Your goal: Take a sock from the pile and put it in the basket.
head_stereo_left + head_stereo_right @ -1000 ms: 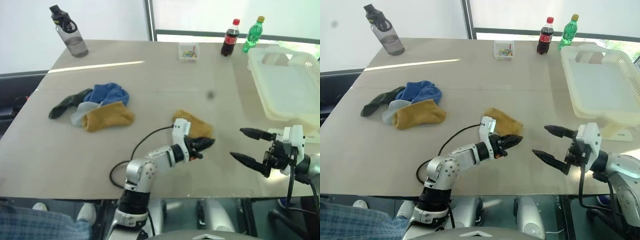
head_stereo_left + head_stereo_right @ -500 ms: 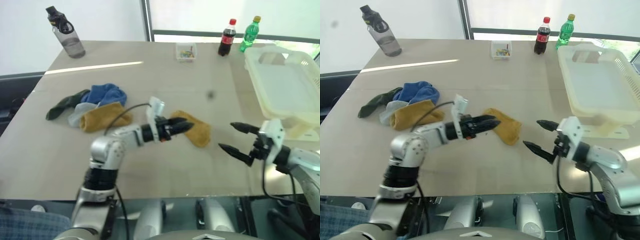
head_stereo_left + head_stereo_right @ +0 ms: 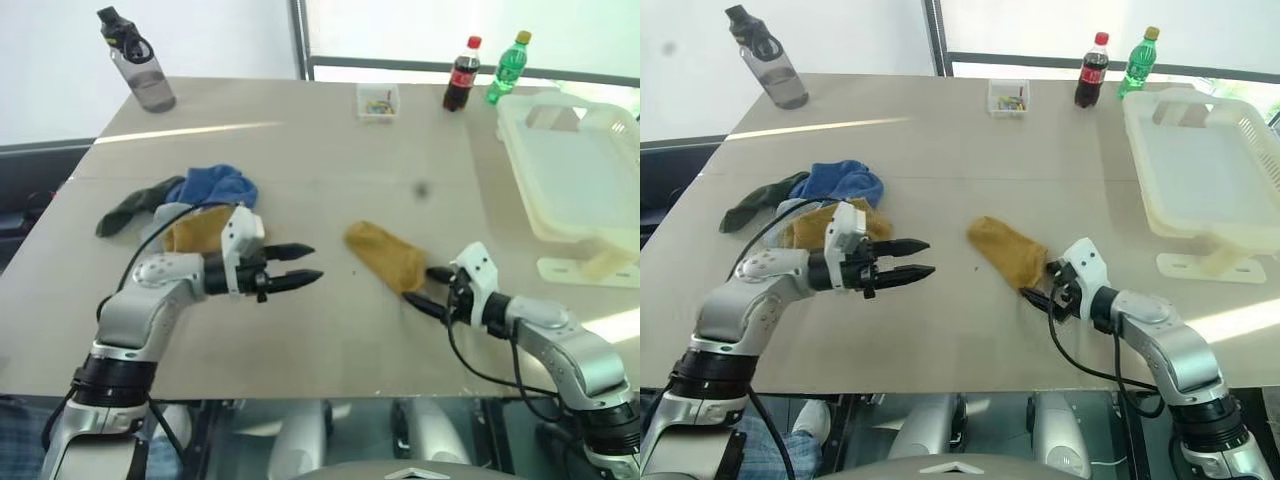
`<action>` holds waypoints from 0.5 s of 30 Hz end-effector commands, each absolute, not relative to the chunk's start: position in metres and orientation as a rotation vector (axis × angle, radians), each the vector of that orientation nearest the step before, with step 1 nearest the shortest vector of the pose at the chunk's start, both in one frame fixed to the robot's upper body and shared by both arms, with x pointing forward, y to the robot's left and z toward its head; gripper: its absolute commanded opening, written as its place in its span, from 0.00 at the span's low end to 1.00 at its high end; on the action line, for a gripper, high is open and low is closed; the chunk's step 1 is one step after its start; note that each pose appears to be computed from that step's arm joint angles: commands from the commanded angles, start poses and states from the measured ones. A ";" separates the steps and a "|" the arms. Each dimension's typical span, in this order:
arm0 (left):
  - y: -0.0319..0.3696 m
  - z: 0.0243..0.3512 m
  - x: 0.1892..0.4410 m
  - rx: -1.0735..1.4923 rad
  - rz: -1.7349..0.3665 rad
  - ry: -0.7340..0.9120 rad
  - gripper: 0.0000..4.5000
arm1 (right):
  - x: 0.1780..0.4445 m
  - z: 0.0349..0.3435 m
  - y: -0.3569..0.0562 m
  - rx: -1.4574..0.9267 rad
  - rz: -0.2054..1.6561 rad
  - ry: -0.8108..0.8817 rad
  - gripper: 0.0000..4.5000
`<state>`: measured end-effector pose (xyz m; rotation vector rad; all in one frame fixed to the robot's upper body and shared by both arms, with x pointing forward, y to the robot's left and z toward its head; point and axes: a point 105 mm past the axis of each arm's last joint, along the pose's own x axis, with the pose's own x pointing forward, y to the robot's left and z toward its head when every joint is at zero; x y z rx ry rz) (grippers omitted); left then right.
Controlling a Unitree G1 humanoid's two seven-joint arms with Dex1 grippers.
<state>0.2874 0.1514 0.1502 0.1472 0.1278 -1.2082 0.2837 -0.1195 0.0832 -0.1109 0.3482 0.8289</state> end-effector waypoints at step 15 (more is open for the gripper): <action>0.174 0.155 0.262 0.215 -1.106 0.100 0.61 | 0.253 0.097 -0.126 -0.361 1.188 0.276 0.02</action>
